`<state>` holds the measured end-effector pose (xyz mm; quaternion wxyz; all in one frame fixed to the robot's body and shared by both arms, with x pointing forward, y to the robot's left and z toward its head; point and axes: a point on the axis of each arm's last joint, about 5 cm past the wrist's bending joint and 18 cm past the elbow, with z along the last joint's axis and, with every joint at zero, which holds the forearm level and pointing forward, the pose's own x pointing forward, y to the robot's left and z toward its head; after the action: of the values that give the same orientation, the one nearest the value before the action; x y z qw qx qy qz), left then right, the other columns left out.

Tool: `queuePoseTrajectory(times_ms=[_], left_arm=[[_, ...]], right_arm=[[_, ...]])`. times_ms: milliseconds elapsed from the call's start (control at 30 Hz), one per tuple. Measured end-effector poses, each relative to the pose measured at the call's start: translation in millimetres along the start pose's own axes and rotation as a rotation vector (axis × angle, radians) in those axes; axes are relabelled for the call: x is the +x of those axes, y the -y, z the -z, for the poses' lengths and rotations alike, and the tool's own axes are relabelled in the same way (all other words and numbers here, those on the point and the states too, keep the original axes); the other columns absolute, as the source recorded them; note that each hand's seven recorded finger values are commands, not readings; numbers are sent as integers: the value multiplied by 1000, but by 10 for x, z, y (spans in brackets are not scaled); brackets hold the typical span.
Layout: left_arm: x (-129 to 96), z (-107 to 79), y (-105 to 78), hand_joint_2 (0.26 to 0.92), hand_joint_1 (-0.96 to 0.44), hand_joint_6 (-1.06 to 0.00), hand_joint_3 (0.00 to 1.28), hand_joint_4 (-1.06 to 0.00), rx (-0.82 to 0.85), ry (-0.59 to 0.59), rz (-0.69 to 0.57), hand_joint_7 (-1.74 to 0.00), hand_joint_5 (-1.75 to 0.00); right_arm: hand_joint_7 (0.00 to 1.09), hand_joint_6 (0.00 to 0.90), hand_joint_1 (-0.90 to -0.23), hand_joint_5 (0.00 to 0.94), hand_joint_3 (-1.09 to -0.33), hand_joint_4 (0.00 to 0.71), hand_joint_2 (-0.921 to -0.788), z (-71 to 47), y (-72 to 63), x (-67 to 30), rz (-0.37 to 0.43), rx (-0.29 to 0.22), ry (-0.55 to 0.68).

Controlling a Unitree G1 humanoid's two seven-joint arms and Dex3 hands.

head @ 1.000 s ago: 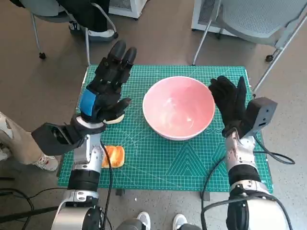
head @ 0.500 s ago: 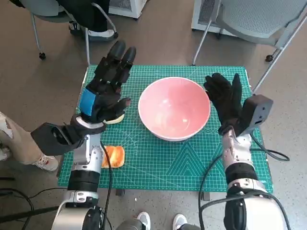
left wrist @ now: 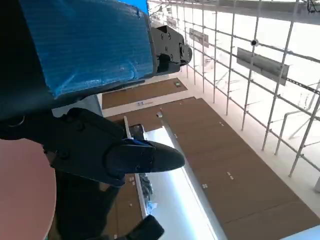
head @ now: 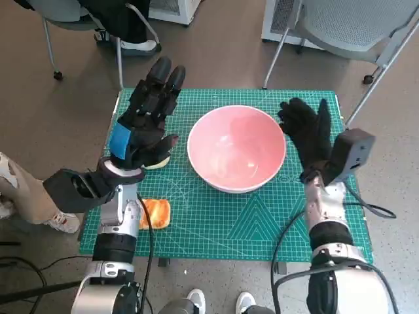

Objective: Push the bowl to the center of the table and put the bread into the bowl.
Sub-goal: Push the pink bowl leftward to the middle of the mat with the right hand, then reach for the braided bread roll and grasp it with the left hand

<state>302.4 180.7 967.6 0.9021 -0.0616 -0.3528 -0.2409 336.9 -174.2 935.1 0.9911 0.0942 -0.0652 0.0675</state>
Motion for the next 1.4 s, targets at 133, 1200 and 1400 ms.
queuePoseTrajectory(times_ms=[133, 1200, 1400], left_arm=[[0, 1, 0, 921, -556, -181, 292, -53, 0, 0, -1, -40, -4], [-60, -238, -117, 786, -644, -69, 48, -13, 235, -182, 150, -13, -5], [-179, -633, -343, 695, -441, -173, 6, -62, 467, -394, 239, -64, -20]], right_arm=[[94, 217, -637, 0, -843, 203, -921, -121, 5, 32, -30, -39, 115], [155, 235, -684, 5, -775, 186, -921, -519, -264, -97, -406, -99, 683], [162, 232, -684, 4, -775, 186, -921, -566, -259, -99, -404, -112, 703]])
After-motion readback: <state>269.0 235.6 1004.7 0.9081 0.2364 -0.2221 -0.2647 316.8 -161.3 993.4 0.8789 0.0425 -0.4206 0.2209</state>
